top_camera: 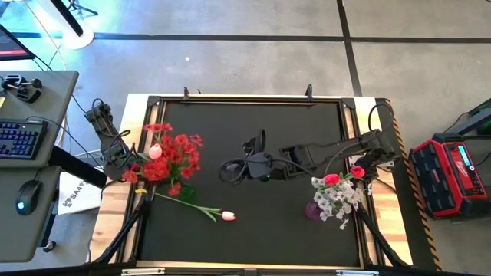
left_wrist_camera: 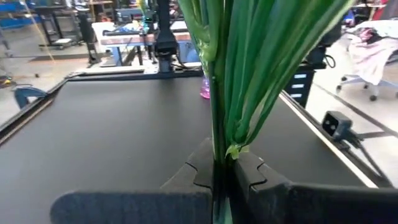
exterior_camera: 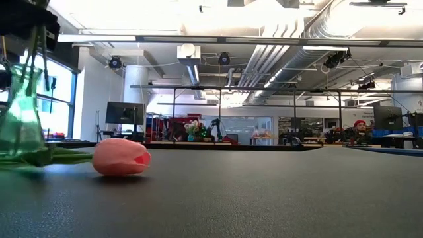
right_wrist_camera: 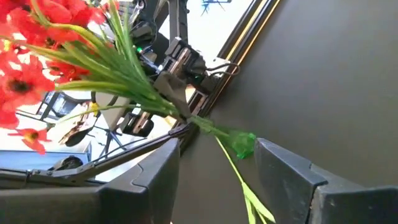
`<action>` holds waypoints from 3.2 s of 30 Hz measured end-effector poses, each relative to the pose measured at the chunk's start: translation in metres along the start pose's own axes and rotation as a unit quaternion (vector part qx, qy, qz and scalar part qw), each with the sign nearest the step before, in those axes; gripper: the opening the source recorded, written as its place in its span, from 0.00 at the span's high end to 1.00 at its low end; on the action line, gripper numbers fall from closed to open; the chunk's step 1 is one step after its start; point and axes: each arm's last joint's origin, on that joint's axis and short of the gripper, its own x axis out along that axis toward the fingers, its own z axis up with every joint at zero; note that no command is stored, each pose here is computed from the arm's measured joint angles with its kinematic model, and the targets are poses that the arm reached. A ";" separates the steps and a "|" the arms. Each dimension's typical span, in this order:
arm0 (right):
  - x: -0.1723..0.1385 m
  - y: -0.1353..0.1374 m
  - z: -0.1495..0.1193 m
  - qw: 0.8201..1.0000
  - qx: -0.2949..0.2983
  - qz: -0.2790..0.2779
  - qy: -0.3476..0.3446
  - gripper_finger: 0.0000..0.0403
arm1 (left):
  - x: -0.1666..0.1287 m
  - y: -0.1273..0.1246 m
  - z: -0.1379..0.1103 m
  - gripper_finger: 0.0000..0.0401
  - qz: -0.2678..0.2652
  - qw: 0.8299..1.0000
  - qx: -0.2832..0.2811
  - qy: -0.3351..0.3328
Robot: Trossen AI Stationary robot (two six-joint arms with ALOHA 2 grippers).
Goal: Sort flowers into vase by color
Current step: Adjust the green vase
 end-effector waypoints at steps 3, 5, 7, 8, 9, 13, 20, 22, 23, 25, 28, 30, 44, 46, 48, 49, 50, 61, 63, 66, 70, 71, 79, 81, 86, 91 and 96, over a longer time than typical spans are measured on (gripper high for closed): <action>0.000 0.000 0.000 1.000 0.000 0.002 0.004 0.52 | 0.000 0.001 -0.001 1.00 0.012 1.000 0.004 0.002; 0.000 0.000 0.000 1.000 0.000 0.002 0.004 0.52 | 0.000 0.002 -0.001 1.00 0.024 1.000 0.006 0.001; 0.000 0.000 0.000 1.000 0.000 0.002 0.004 0.52 | 0.000 0.002 -0.003 1.00 0.032 0.999 0.021 0.009; 0.000 0.000 0.000 1.000 0.000 0.002 0.004 0.52 | 0.000 0.003 -0.006 1.00 0.034 0.999 0.030 0.017; 0.000 0.000 0.000 1.000 0.000 0.002 0.004 0.52 | 0.001 0.002 -0.008 1.00 0.035 0.999 0.030 0.021; 0.000 0.000 0.000 1.000 0.000 0.002 0.004 0.52 | 0.002 0.001 -0.018 0.99 0.023 0.999 0.021 0.037; 0.000 0.000 -0.001 1.000 -0.002 0.004 0.009 0.52 | 0.003 0.001 -0.018 0.91 0.022 0.999 0.004 0.035; 0.000 0.000 -0.001 1.000 -0.002 0.005 0.010 0.52 | 0.003 0.000 -0.017 0.88 0.021 0.999 -0.001 0.030; 0.000 0.000 -0.001 1.000 -0.002 0.005 0.010 0.52 | 0.003 0.000 -0.016 0.86 0.020 0.999 -0.004 0.028; 0.000 0.000 -0.001 1.000 -0.002 0.006 0.012 0.52 | 0.003 0.000 -0.016 0.82 0.019 0.999 -0.004 0.028; 0.005 0.001 -0.004 1.000 0.001 0.012 0.019 0.52 | 0.003 0.000 -0.017 0.75 0.019 0.999 -0.004 0.029; 0.013 0.000 -0.009 0.999 -0.001 0.013 0.034 0.52 | 0.003 0.000 -0.016 0.70 0.019 0.999 -0.006 0.028; 0.024 0.005 -0.014 0.997 -0.025 0.058 0.055 0.52 | -0.011 0.008 0.024 0.52 -0.008 0.998 -0.054 0.014; 0.024 0.008 -0.013 0.994 -0.023 0.081 0.063 0.52 | -0.012 0.008 0.026 0.52 -0.016 0.998 -0.054 0.016; 0.031 0.010 -0.019 0.991 -0.029 0.103 0.076 0.52 | -0.012 0.008 0.027 0.52 -0.018 0.998 -0.054 0.016; 0.037 0.009 -0.025 0.990 -0.037 0.106 0.086 0.52 | -0.012 0.008 0.027 0.52 -0.018 0.998 -0.054 0.016; 0.045 0.008 -0.032 0.989 -0.047 0.106 0.095 0.52 | -0.012 0.008 0.027 0.52 -0.018 0.998 -0.053 0.016; 0.126 -0.010 -0.088 0.961 -0.250 0.112 -0.017 0.52 | -0.012 0.010 0.028 0.52 0.023 0.994 -0.108 0.003; 0.142 -0.017 -0.088 0.957 -0.262 0.122 -0.033 0.52 | -0.012 0.010 0.028 0.52 0.024 0.992 -0.122 0.002; 0.162 -0.028 -0.084 0.956 -0.258 0.131 -0.056 0.52 | -0.012 0.010 0.029 0.52 0.024 0.991 -0.132 0.000; 0.178 -0.038 -0.078 0.951 -0.266 0.138 -0.076 0.52 | -0.012 0.010 0.029 0.52 0.023 0.991 -0.135 -0.002; 0.179 -0.039 -0.075 0.949 -0.271 0.143 -0.076 0.53 | -0.012 0.010 0.030 0.52 0.023 0.990 -0.136 -0.003; 0.181 -0.038 -0.050 0.921 -0.309 0.215 -0.099 0.65 | -0.012 0.012 0.031 0.52 0.047 0.988 -0.145 -0.015; 0.182 -0.040 -0.047 0.921 -0.311 0.212 -0.100 0.68 | -0.012 0.012 0.031 0.52 0.052 0.988 -0.144 -0.016; 0.186 -0.044 -0.037 0.918 -0.311 0.224 -0.101 0.69 | -0.010 0.010 0.030 0.52 0.065 0.988 -0.138 -0.015; 0.187 -0.046 -0.031 0.916 -0.308 0.235 -0.103 0.69 | -0.006 0.006 0.031 0.52 0.083 0.988 -0.130 -0.017; 0.187 -0.046 -0.029 0.915 -0.305 0.245 -0.102 0.72 | -0.001 0.002 0.031 0.52 0.094 0.988 -0.119 -0.012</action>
